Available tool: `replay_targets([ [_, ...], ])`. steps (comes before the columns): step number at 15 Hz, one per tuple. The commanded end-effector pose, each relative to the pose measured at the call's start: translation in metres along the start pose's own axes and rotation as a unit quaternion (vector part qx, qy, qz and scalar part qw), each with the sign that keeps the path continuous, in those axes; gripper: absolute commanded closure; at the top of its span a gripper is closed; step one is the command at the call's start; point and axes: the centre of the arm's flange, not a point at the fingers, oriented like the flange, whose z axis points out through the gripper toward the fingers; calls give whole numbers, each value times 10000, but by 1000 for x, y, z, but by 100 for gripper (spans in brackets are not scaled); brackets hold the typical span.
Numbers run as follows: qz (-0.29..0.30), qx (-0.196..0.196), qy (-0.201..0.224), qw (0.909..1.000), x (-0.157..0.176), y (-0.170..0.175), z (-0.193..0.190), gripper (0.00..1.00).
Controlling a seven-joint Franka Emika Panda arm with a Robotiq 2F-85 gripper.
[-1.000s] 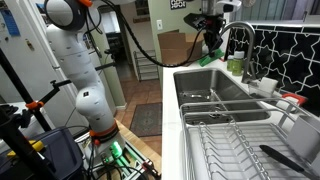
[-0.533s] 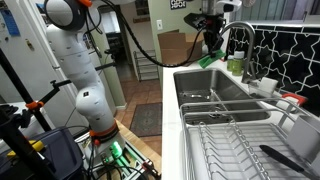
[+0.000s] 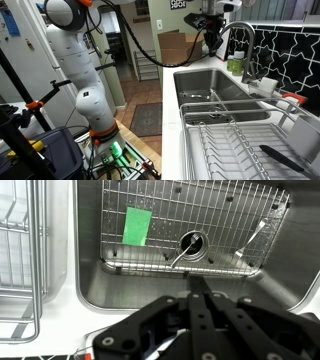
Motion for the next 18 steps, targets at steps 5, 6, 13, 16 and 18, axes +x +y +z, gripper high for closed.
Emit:
replay_targets([
  [5,-83,-127,-274,9995,10,-12,45,38],
  [6,-109,-176,-392,9990,15,-16,67,29],
  [13,-251,-779,-344,9961,35,-40,228,0],
  [16,-307,-939,-169,9950,38,-46,290,0],
  [18,-329,-892,-180,9953,40,-41,318,1],
])
